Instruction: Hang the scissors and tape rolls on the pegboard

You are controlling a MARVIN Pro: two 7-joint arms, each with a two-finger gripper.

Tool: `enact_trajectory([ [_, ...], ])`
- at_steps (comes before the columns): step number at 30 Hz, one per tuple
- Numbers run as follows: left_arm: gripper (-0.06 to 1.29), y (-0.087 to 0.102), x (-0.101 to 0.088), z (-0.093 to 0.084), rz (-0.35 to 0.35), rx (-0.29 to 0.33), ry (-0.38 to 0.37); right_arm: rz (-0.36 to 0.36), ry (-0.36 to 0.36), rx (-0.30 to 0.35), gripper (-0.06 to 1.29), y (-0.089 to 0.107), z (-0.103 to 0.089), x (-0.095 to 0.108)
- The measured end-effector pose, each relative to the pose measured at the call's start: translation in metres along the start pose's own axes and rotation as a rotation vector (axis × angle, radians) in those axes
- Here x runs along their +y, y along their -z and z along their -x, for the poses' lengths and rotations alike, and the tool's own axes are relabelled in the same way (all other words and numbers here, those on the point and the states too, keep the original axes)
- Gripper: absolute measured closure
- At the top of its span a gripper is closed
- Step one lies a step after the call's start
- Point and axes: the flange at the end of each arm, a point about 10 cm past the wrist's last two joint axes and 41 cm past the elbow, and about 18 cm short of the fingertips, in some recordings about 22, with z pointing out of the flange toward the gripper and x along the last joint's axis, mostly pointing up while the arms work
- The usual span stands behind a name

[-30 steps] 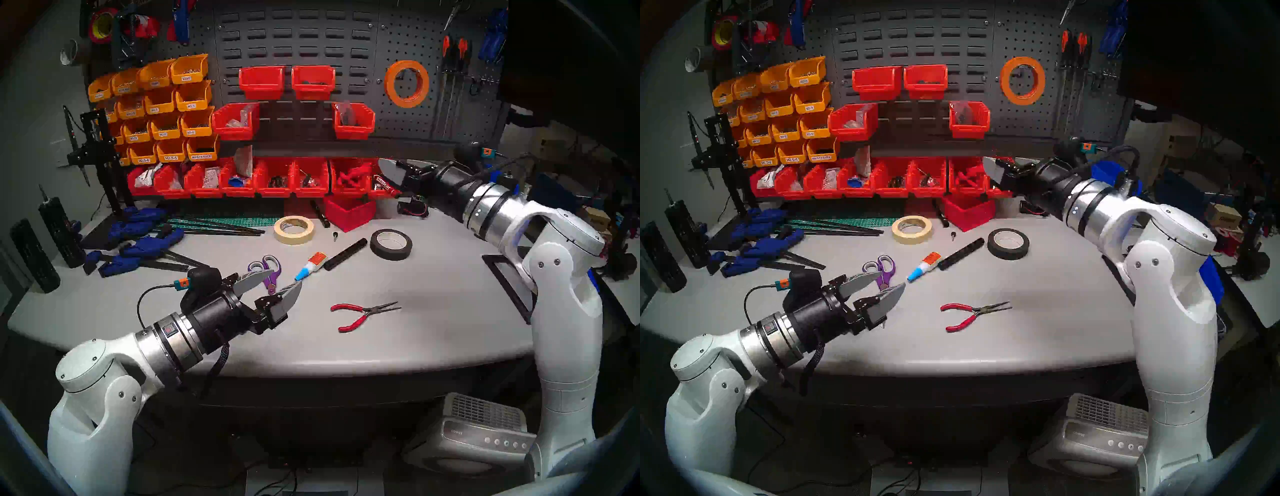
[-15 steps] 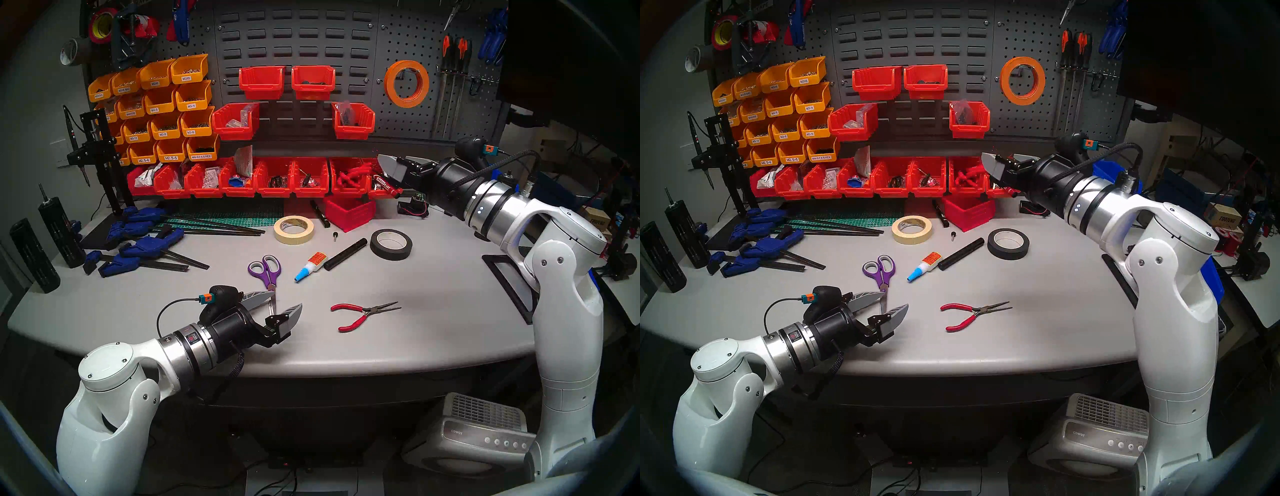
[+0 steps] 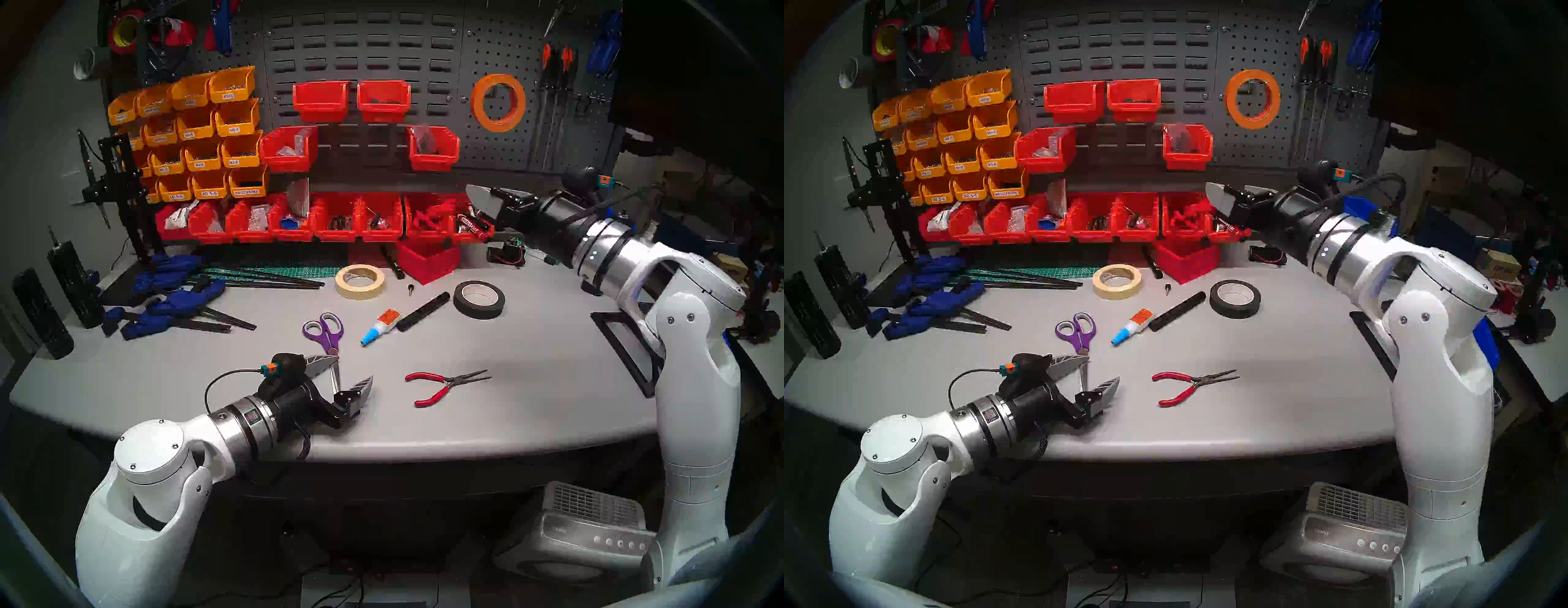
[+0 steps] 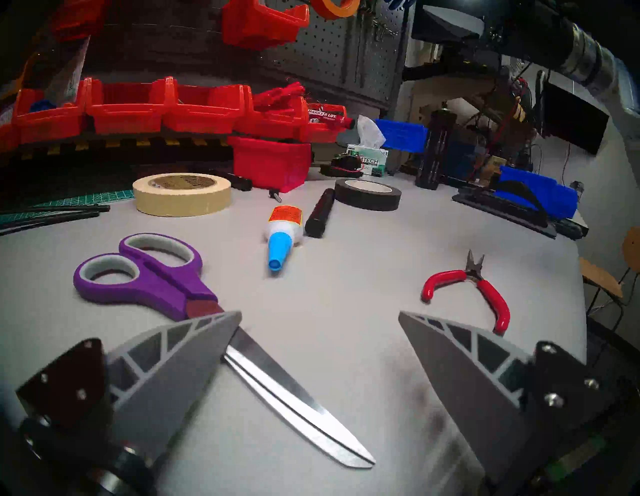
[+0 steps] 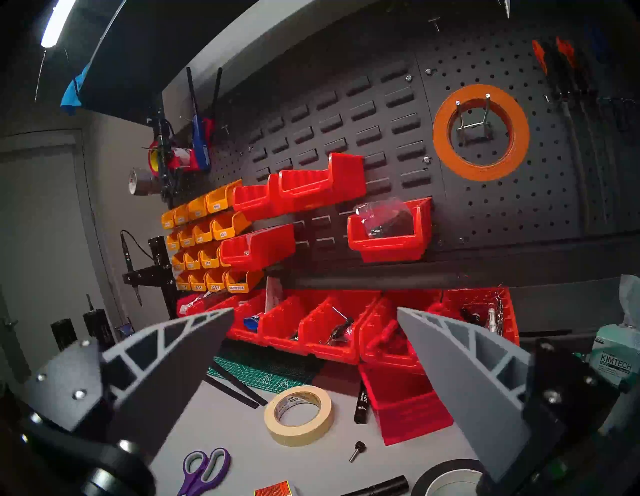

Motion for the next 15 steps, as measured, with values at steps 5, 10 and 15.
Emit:
enact_trajectory([
  [5,0.00,-0.001,0.003,0.000,0.017,0.002,-0.064,0.001,-0.013,0.010,0.01,0.001,-0.001,0.002],
  [10,0.00,0.002,0.002,0.000,0.022,-0.003,-0.086,0.003,-0.023,0.018,0.01,0.003,-0.003,0.005],
  [15,0.00,0.013,-0.001,-0.008,0.019,0.001,-0.094,0.009,-0.033,0.019,0.01,0.003,-0.002,0.009],
])
